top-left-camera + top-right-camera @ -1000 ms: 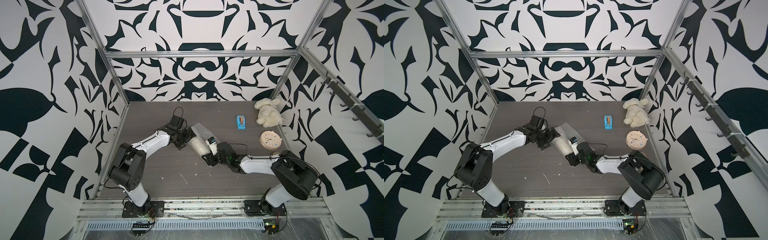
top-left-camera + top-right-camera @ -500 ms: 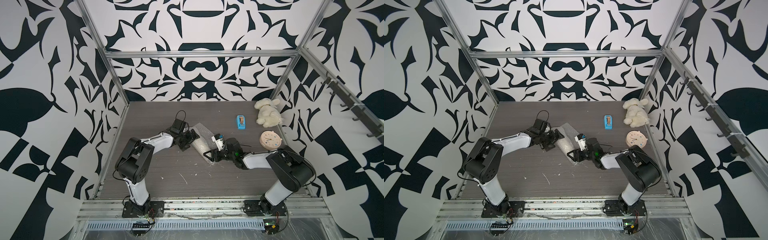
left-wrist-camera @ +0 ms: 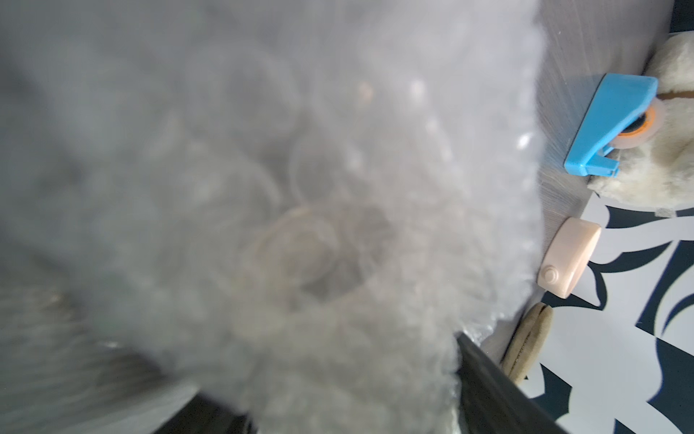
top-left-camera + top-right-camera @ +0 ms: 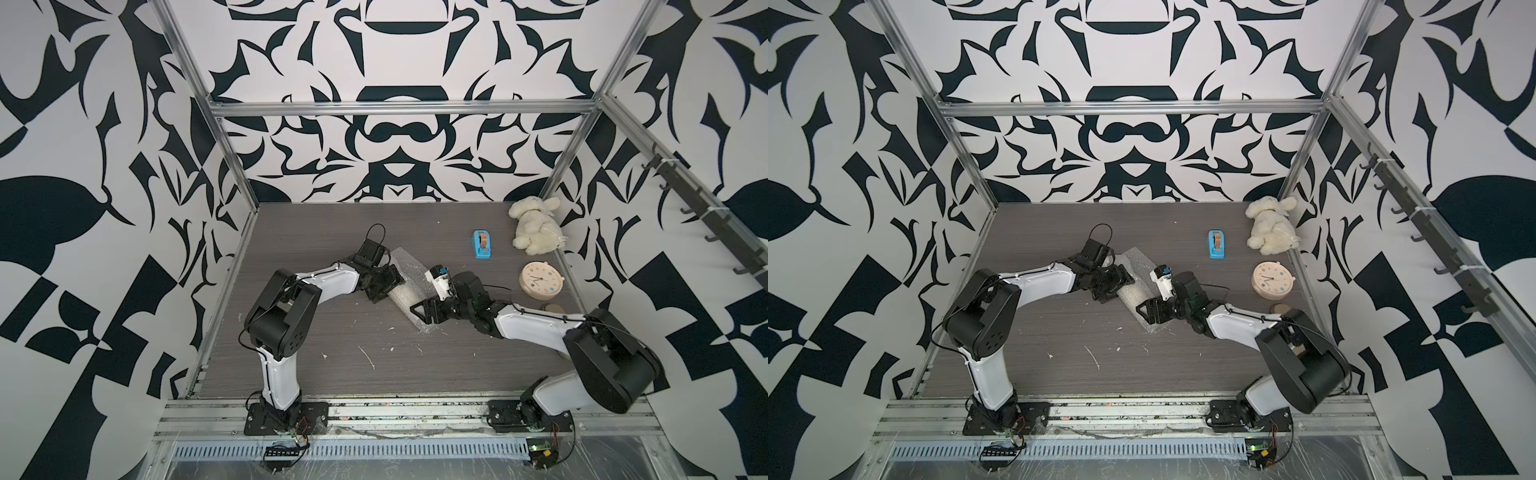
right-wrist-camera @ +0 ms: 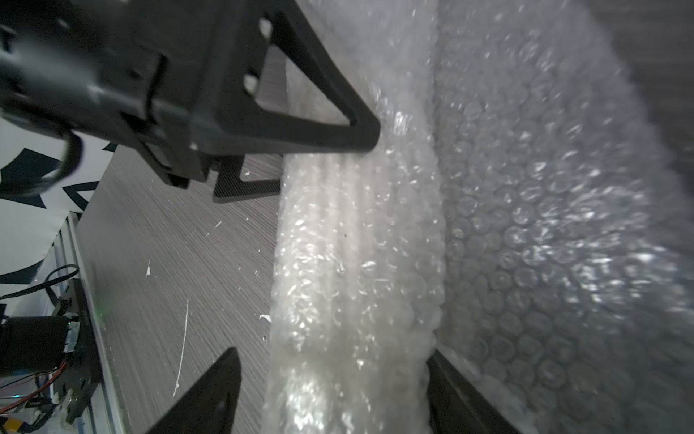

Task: Wrap vases in bubble wrap
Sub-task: Wrap the vase in bubble wrap.

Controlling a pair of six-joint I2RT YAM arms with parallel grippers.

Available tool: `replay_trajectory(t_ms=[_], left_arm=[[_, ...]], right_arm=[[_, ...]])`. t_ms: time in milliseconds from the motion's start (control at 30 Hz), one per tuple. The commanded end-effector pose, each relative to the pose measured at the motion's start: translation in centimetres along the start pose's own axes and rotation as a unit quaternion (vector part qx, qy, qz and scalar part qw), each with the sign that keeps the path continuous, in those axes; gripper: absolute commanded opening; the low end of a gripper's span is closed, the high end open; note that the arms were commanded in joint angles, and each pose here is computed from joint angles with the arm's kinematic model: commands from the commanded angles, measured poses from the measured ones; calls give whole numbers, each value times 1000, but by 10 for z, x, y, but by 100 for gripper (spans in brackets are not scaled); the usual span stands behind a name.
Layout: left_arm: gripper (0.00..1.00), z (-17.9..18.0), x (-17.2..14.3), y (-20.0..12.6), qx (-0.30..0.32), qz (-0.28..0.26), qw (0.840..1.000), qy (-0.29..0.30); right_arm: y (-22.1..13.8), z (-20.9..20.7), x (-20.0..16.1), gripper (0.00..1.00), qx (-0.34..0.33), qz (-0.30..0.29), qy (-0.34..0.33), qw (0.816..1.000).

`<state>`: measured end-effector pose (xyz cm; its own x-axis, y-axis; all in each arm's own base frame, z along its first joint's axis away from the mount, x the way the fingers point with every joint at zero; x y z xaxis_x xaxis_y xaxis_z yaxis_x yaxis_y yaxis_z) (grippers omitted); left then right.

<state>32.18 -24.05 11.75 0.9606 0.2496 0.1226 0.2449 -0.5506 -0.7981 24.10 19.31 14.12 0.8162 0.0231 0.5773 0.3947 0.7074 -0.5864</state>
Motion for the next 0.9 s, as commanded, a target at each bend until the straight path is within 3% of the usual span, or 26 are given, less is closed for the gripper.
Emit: replay_trajectory(t_ms=[0,200,467,867], left_arm=[[77,34,-12,8,98,26,995,-13],[77,33,-15,8,75,22,997,-4],[77,33,-16,8,69,25,997,-2],[77,31,-16,7,56,27,998,-4]], right_arm=[[-25,8,23,83,-24,-36,-35,998],[-41,-19,46,82,-53,-62,11,997],[-16,-61,68,75,-51,-34,39,997],[32,-88,76,46,-7,28,69,997]])
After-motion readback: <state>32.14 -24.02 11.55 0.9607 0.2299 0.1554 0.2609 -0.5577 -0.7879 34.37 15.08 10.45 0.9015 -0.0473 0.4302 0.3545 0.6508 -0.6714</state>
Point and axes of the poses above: each gripper's point midway between its finger pads, its own y axis out along the fingers, its own z axis along the line the jaws close on, x = y × z, the point moved 9 cm from there along -y, back along the fingers, and after that the axes turned 8 degrees about y, right-handed, at the moved point
